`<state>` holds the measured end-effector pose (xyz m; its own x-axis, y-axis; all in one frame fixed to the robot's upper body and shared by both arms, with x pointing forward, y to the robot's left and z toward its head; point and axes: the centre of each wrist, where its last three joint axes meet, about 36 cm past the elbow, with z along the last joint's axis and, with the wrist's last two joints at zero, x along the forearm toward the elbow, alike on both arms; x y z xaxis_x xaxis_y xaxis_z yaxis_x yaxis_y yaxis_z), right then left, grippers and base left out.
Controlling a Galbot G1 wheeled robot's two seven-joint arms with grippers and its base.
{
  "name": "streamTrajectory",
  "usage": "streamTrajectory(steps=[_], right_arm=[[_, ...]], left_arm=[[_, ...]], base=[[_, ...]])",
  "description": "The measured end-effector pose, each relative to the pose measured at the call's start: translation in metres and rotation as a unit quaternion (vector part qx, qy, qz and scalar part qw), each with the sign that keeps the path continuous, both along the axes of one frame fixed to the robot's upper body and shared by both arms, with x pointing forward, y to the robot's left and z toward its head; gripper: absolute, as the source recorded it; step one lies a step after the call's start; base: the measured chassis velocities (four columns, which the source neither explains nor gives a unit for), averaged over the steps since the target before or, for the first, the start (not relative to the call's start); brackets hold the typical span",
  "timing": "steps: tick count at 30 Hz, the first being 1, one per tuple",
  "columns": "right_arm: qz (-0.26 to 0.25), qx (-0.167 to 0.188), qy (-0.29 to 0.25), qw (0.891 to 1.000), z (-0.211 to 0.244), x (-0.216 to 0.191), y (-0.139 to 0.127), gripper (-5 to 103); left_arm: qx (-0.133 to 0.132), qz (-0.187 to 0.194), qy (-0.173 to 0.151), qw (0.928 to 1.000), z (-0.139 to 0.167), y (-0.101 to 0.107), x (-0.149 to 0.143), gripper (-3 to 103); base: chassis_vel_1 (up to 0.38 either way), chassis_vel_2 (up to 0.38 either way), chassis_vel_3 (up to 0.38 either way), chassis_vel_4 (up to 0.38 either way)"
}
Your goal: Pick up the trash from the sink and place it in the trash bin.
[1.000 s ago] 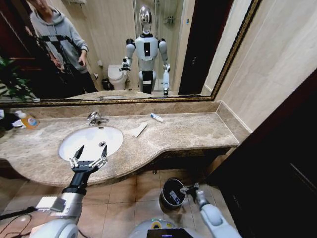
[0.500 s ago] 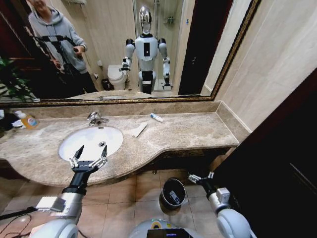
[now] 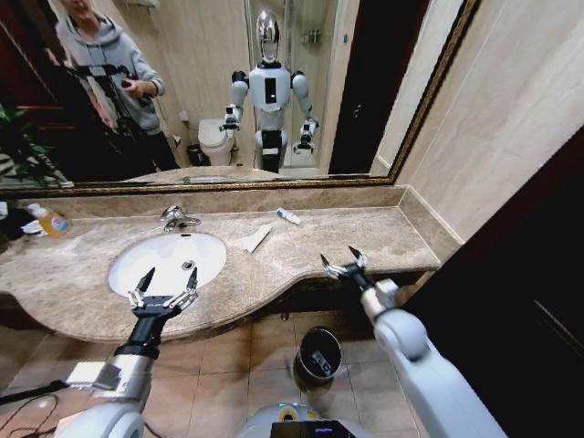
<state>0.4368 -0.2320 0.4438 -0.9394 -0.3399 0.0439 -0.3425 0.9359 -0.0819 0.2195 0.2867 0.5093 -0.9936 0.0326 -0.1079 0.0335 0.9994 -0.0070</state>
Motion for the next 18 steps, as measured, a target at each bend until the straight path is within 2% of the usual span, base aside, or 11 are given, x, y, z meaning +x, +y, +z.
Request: streamTrajectory(steps=[2,4,5,8,10,13,18], right_arm=[[0.003,0.000,0.003,1.000,-0.002,0.008,0.002,100],[0.017,0.000,0.005,1.000,-0.003,0.052,0.018,100],[0.017,0.000,0.005,1.000,-0.003,0.052,0.018,100],[0.030,0.000,-0.004,1.000,0.007,0.105,0.043,100],[0.034,-0.002,-0.004,0.999,0.008,0.115,0.049,100],[0.054,-0.014,0.001,0.998,0.004,0.148,0.077,100],[0.052,-0.023,0.010,0.998,-0.007,0.165,0.086,100]], left_arm=[[0.000,0.000,0.000,1.0000,0.000,0.000,0.000,100],[0.000,0.000,0.000,1.0000,0.000,0.000,0.000,100],[0.000,0.000,0.000,1.0000,0.000,0.000,0.000,100],[0.000,0.000,0.000,1.0000,0.000,0.000,0.000,100],[0.000,0.000,0.000,1.0000,0.000,0.000,0.000,100],[0.000,0.000,0.000,1.0000,0.000,0.000,0.000,100],[0.000,0.000,0.000,1.0000,0.000,0.000,0.000,100]], base=[[0.000,0.000,0.000,0.000],[0.000,0.000,0.000,0.000],[0.000,0.000,0.000,0.000],[0.000,0.000,0.000,0.000],[0.000,0.000,0.000,0.000],[0.000,0.000,0.000,0.000],[0.000,0.000,0.000,0.000]])
